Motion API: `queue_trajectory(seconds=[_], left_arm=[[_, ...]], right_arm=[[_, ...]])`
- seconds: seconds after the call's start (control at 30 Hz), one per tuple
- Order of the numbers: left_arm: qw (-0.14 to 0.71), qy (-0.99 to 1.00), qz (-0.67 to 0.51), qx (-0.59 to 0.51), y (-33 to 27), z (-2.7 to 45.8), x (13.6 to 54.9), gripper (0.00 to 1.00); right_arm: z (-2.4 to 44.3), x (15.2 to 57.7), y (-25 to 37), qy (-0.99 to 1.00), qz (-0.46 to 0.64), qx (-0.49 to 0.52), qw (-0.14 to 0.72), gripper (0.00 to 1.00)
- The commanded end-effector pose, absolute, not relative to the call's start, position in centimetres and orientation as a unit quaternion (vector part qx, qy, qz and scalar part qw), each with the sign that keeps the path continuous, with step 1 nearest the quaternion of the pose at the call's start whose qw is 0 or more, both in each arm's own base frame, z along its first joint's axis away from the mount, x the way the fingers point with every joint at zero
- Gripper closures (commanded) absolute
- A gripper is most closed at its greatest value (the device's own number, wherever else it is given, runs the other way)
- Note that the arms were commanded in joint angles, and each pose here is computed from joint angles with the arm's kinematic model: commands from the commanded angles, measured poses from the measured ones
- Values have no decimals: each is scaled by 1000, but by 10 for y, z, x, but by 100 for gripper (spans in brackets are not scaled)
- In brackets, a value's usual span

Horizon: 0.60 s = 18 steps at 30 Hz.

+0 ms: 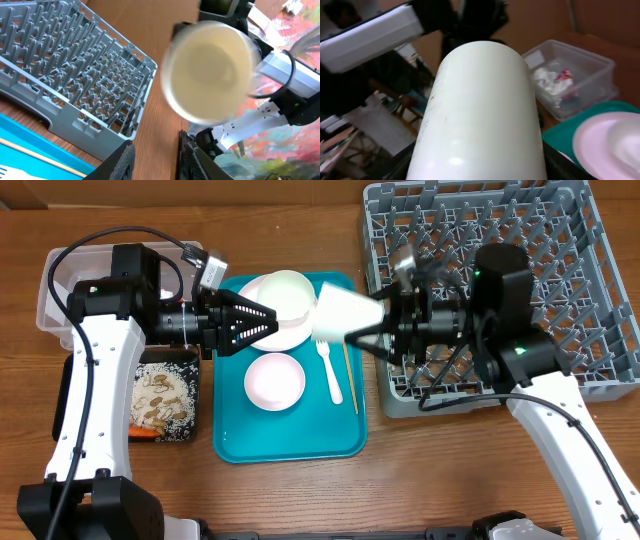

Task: Sort waste into correct bins and load items into the dishwasher
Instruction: 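Release left gripper and carry the cup right over the dish rack, then lower the white cup upright into the dish rack and open right gripper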

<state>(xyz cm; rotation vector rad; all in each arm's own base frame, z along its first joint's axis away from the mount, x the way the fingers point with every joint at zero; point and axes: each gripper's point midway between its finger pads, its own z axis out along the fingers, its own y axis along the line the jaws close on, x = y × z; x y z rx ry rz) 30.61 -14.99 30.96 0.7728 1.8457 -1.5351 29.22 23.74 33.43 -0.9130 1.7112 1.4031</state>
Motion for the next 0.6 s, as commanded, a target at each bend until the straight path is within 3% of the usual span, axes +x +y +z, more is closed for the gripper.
queue_trajectory(seconds=[0.0,0.2,0.37,0.57], left_arm=[[299,702,-578,289,-150,307,306,65],[292,709,-573,288,-150,303,305,66],[282,727,-556,289,-148,294,305,66],[255,764,-523,280,-143,277,306,61]], right_arm=[[337,325,220,720,492,-276,404,68],[303,362,186,802,392,-170,418,68],[277,368,162,856,336,-87,383,69],[285,370,123,896,230,-15,379,69]])
